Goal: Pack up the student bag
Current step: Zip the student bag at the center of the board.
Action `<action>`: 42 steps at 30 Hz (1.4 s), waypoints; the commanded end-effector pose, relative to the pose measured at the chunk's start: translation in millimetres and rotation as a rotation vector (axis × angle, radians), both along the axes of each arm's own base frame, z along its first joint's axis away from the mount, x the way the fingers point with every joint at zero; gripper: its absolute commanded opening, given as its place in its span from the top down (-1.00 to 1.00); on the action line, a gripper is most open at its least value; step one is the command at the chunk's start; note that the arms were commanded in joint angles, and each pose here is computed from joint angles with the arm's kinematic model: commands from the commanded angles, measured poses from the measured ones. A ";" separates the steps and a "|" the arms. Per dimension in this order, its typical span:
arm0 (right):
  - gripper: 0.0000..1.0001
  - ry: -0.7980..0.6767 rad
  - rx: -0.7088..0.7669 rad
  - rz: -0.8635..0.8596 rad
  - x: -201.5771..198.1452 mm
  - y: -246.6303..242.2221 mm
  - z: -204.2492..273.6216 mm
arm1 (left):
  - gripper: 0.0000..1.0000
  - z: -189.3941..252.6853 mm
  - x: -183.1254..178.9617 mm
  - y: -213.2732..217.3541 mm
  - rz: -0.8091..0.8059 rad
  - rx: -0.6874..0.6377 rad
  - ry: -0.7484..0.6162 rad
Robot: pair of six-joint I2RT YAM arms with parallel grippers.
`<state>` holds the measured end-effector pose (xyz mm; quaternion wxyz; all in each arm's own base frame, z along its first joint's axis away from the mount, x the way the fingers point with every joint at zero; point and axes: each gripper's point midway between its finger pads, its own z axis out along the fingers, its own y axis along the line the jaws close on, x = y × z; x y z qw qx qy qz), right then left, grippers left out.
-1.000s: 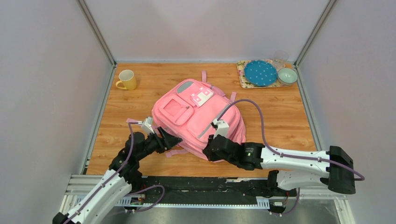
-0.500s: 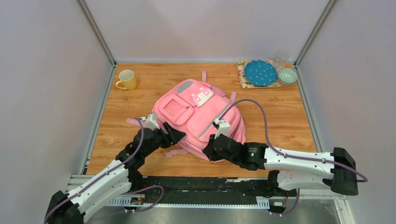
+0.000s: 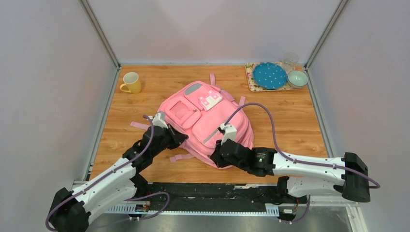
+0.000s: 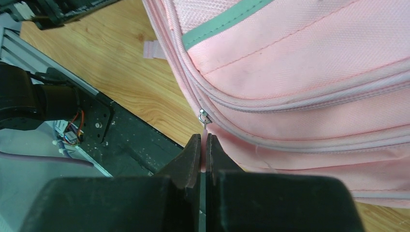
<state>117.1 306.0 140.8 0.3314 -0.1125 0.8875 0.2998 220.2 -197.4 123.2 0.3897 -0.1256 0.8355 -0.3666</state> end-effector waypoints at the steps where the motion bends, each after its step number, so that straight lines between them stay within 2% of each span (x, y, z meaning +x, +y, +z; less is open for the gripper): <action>1: 1.00 -0.015 -0.073 0.039 -1.5 -1.3 -1.9 | 1.00 23.7 20.0 20.3 0.069 0.126 -0.098; 6: 1.00 -0.018 -0.144 0.084 -4.2 -5.0 -13.7 | 1.00 27.6 26.0 26.1 0.060 0.165 -0.099; 11: 1.00 -0.042 -0.203 0.030 2.6 -25.6 -19.7 | 1.00 31.9 37.7 44.3 0.083 0.200 -0.094; 17: 1.00 -0.068 -0.128 0.015 4.2 -26.3 -8.2 | 1.00 39.2 48.9 60.9 0.040 0.219 -0.077; 19: 1.00 -0.076 -0.106 0.017 4.8 -22.7 -4.1 | 1.00 36.3 47.0 57.0 -0.022 0.223 -0.037; 22: 1.00 -0.081 -0.065 0.029 5.2 -11.6 2.8 | 0.55 26.0 41.6 62.6 -0.059 0.231 0.022; 23: 1.00 -0.083 -0.056 0.030 5.9 -8.2 4.9 | 0.12 25.0 37.9 60.9 -0.067 0.212 0.032; 26: 1.00 -0.083 -0.057 0.027 7.8 -3.1 7.7 | -0.46 31.3 26.3 55.2 -0.068 0.136 0.007; 27: 1.00 -0.084 -0.065 0.021 8.8 -3.5 6.9 | -0.51 30.9 22.9 57.4 -0.053 0.132 0.009; 33: 1.00 -0.078 -0.066 -0.001 8.2 -12.5 5.6 | -0.54 41.3 -3.0 63.7 0.012 0.056 0.014; 42: 1.00 -0.082 0.016 -0.026 7.4 -16.6 18.2 | -0.57 -3.4 -40.9 44.0 0.017 -0.172 0.095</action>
